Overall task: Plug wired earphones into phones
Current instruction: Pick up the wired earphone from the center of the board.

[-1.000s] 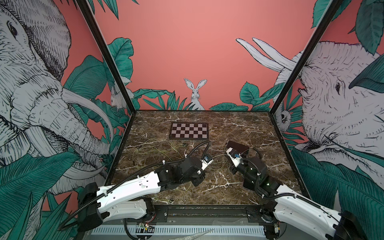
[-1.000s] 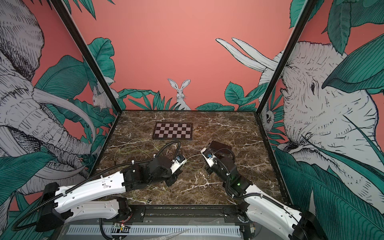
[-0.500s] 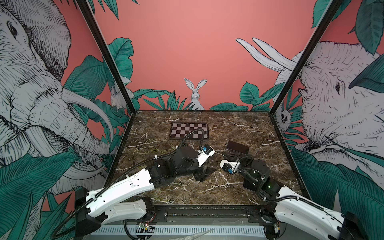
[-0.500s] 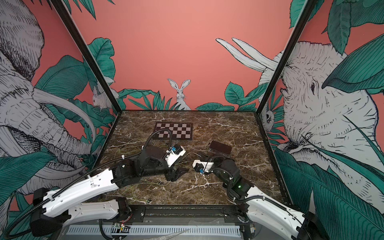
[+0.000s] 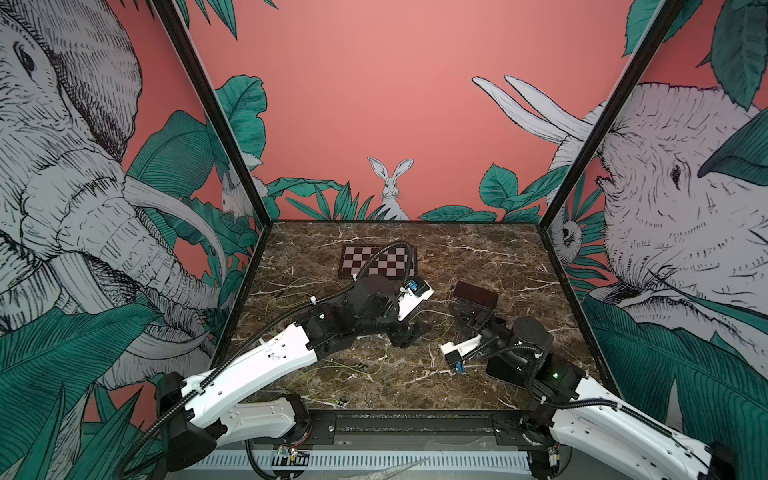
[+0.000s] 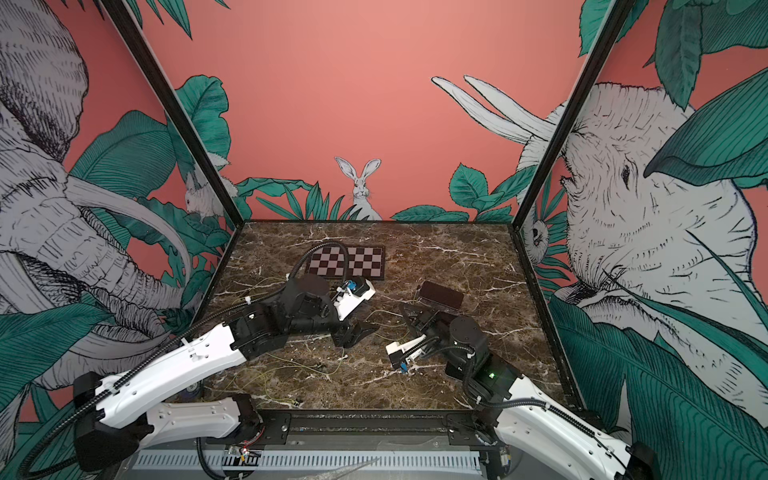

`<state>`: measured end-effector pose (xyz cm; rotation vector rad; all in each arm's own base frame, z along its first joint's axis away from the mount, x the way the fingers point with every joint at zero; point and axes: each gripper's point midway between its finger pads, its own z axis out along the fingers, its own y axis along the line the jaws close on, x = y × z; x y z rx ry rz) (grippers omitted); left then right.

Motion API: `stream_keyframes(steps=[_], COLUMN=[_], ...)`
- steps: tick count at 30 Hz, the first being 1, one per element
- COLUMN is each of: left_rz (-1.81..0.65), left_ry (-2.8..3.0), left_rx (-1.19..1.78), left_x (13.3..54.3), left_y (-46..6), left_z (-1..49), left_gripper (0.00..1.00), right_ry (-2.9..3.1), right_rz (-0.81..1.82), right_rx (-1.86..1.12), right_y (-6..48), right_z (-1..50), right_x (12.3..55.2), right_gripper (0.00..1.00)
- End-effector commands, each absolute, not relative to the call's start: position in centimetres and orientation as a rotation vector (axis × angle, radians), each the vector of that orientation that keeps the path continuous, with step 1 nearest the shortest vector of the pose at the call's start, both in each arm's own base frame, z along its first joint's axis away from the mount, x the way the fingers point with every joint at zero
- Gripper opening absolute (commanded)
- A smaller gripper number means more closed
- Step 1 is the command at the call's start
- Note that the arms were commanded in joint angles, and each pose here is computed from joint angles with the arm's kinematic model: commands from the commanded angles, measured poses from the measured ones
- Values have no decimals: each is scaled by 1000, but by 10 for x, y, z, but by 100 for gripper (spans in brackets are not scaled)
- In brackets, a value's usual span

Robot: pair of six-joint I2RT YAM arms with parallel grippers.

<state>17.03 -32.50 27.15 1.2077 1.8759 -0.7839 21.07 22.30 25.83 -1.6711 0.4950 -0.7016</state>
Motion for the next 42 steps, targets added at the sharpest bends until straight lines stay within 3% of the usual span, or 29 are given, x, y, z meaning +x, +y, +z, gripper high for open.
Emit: stream_keyframes(steps=[1, 7, 9, 21, 25, 28, 34, 38, 39, 42], left_rz=[-907, -1016, -1031, -1084, -1106, -1132, -1055, -934, -895, -742], left_ry=[1760, 1734, 1739, 1760, 1764, 1771, 1796, 1804, 1802, 1768], left_rx=[1306, 1380, 1399, 1417, 1421, 1419, 1402, 1344, 1326, 1262], left_x=[161, 155, 155, 157, 156, 155, 163, 178, 184, 203], left_y=[-340, -361, -365, -380, -383, -385, -380, -371, -367, -356], left_z=[293, 293, 289, 281, 280, 279, 273, 269, 270, 273], left_gripper=[68, 62, 55, 39, 20, 1, 0, 0, 0, 0], right_ry=[342, 303, 306, 298, 306, 322, 455, 637, 713, 963], right_rz=[-806, -808, -809, -822, -821, -821, -763, -689, -646, -497], right_rx=[-1670, -1664, -1656, -1706, -1723, -1734, -1695, -1628, -1580, -1496], right_y=[226, 232, 233, 235, 234, 233, 224, 208, 204, 190], right_z=[280, 290, 294, 290, 286, 284, 285, 282, 283, 278], right_x=[205, 203, 205, 206, 207, 208, 207, 207, 208, 208], right_gripper=[6, 5, 5, 7, 10, 18, 37, 58, 68, 75])
